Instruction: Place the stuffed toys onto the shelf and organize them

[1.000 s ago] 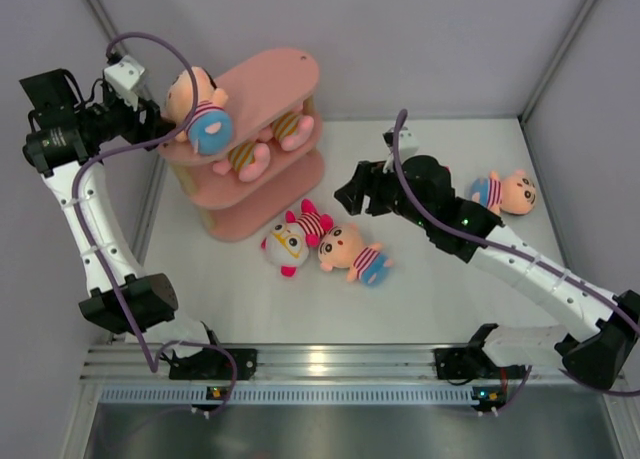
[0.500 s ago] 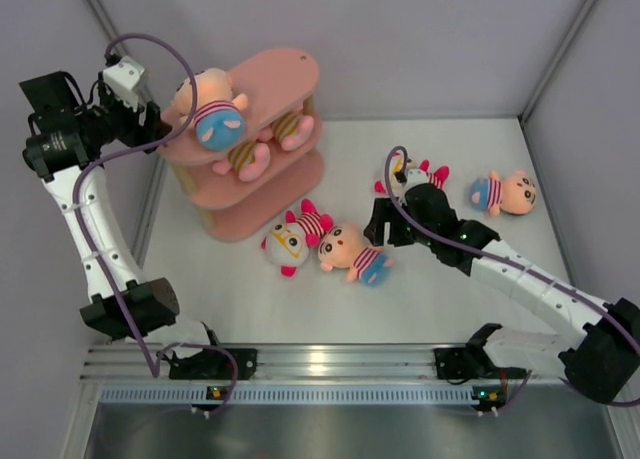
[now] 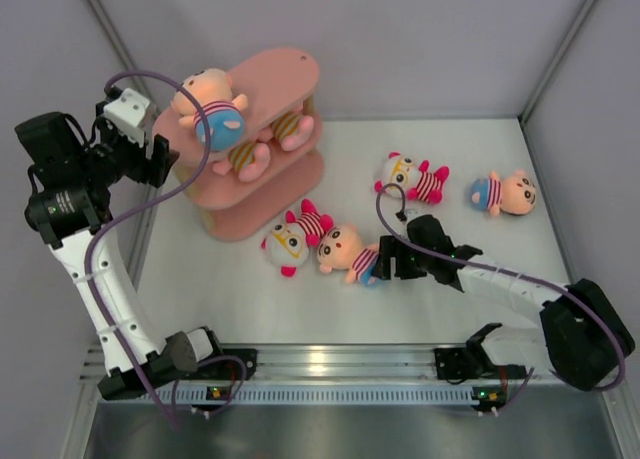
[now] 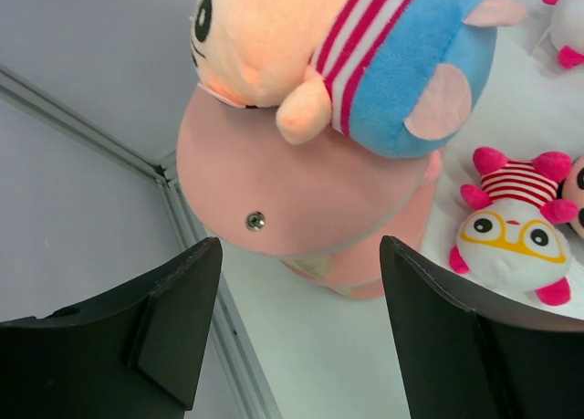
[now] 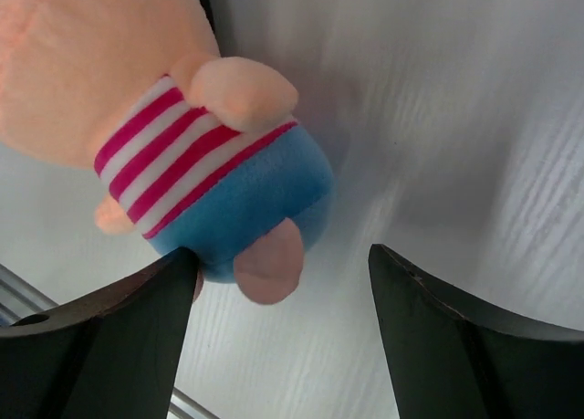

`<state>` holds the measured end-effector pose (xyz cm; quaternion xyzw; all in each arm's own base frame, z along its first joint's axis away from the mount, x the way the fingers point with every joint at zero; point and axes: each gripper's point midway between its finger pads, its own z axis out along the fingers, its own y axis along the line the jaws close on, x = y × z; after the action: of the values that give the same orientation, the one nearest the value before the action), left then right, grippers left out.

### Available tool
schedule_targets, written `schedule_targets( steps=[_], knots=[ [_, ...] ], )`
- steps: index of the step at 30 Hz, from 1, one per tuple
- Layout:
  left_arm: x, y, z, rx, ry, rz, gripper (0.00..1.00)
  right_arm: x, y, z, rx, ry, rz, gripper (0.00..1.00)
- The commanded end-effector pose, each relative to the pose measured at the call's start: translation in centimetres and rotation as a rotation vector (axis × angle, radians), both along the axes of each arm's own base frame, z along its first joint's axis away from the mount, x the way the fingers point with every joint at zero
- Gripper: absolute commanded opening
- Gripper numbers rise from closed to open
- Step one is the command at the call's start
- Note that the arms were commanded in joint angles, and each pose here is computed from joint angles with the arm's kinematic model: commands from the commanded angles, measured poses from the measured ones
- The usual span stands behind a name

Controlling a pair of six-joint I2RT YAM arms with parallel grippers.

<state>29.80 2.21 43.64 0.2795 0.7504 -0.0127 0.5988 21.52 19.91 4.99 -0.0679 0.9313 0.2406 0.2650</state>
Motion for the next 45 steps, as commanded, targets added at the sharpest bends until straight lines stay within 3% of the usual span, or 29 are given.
schedule_targets(
  steps=[1,5,10,12,15,16,18,24,28,33,34,35,37,38,40,45],
  knots=[
    [-0.5,-0.8,-0.6,-0.061,0.019,-0.006,0.76,2.8,4.0,2.3,0.217,-0.104,0.053,0.76],
    [-1.1,-1.0,-1.3,-0.062,0.027,0.000,0.76,2.9,5.0,1.8,0.295,-0.084,0.044,0.71],
    [-1.6,-1.1,-1.7,-0.051,0.026,-0.003,0.77,3.0,3.9,1.2,0.284,-0.079,-0.017,0.15],
    [-1.6,-1.2,-1.7,-0.048,0.024,-0.005,0.77,3.1,3.0,1.6,0.294,-0.084,-0.057,0.00],
    [-1.7,-1.1,-1.8,-0.046,0.026,-0.004,0.77,3.3,1.8,4.4,0.293,-0.120,-0.103,0.00],
    [-1.6,-1.1,-1.8,-0.046,0.026,-0.005,0.77,4.1,1.6,8.1,0.326,-0.200,-0.110,0.00],
    [-1.6,-0.9,-1.8,-0.041,0.027,0.005,0.77,3.7,-0.1,9.8,0.262,-0.203,-0.168,0.00],
    [-1.7,-1.4,-0.8,-0.048,0.005,-0.014,0.77,5.4,-3.8,25.9,0.256,-0.489,-0.311,0.00],
    [-1.8,-1.5,-0.2,-0.053,-0.006,-0.012,0.77,8.8,-1.8,35.1,0.388,-0.601,-0.331,0.00],
    [-1.8,-1.4,-0.3,-0.054,-0.003,-0.004,0.77,14.0,2.8,41.1,0.580,-0.622,-0.334,0.00],
    [-1.8,-1.4,-0.4,-0.055,0.000,-0.002,0.77,16.4,4.5,39.7,0.581,-0.571,-0.342,0.00],
    [-1.8,-1.3,-0.4,-0.055,0.001,-0.002,0.77,16.6,5.7,42.6,0.630,-0.602,-0.320,0.00],
    [-1.7,-1.4,-0.5,-0.059,0.004,-0.006,0.77,19.4,9.0,41.1,0.602,-0.551,-0.301,0.00],
    [-1.7,-1.5,-0.5,-0.064,0.005,-0.013,0.77,18.7,10.4,44.1,0.641,-0.574,-0.271,0.00],
    [-1.7,-1.7,-0.4,-0.074,0.004,-0.026,0.77,20.1,13.1,45.2,0.675,-0.569,-0.257,0.00],
    [-1.6,-2.2,-0.7,-0.102,0.018,-0.049,0.77,21.5,17.7,44.9,0.729,-0.557,-0.249,0.00]
  ],
)
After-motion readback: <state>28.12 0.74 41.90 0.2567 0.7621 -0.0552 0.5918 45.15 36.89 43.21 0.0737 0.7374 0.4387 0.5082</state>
